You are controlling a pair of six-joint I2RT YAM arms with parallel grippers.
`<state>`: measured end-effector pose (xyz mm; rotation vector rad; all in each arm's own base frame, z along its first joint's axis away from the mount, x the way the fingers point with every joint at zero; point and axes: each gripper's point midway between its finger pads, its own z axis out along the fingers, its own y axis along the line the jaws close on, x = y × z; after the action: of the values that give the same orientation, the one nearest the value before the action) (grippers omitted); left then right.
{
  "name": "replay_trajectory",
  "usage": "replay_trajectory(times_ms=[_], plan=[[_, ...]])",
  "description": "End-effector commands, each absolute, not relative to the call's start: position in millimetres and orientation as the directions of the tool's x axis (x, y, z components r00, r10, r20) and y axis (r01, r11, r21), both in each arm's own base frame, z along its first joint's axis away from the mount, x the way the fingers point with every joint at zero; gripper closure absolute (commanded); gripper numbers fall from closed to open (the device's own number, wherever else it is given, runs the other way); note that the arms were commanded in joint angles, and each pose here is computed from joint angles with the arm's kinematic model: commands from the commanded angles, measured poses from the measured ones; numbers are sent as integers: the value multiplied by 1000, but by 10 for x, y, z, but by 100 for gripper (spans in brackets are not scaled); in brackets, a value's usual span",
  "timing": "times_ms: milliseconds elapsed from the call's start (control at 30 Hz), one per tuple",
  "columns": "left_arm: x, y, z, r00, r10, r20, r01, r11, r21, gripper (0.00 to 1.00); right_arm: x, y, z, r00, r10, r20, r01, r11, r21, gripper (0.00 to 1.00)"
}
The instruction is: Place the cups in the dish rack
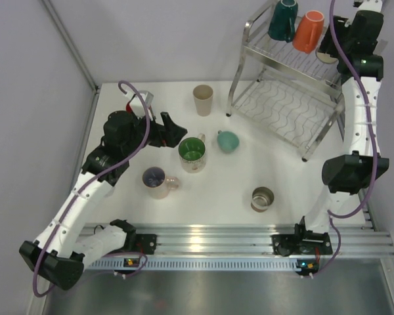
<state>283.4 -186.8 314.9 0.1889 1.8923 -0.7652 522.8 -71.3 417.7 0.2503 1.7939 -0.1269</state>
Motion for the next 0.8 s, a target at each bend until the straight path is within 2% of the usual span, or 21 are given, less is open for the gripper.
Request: replay_trajectory(times_ms=[0, 33, 333, 467, 767], plan=[[2862, -1894, 3298, -421, -229, -878, 472, 771, -427, 2, 5180, -728, 4525, -130, 100, -986, 227, 971, 69, 54], [2858, -1899, 3298, -422, -229, -877, 474, 769, -429, 2, 5173, -740, 4533, -128, 100, -987, 231, 970, 69, 47], [2826, -1909, 3331, -424, -239, -874, 479, 760, -440, 2, 5090, -766, 4711, -91, 91, -992, 246, 967, 66, 24], [2803, -1909, 3348, -420, -239, -876, 486, 755, -439, 2, 5082, -767, 4711, -93, 91, -991, 248, 967, 66, 20], [2748, -1881, 3409, -402, -247, -882, 494, 752, -436, 2, 5052, -717, 4720, -96, 107, -990, 227, 970, 83, 22]])
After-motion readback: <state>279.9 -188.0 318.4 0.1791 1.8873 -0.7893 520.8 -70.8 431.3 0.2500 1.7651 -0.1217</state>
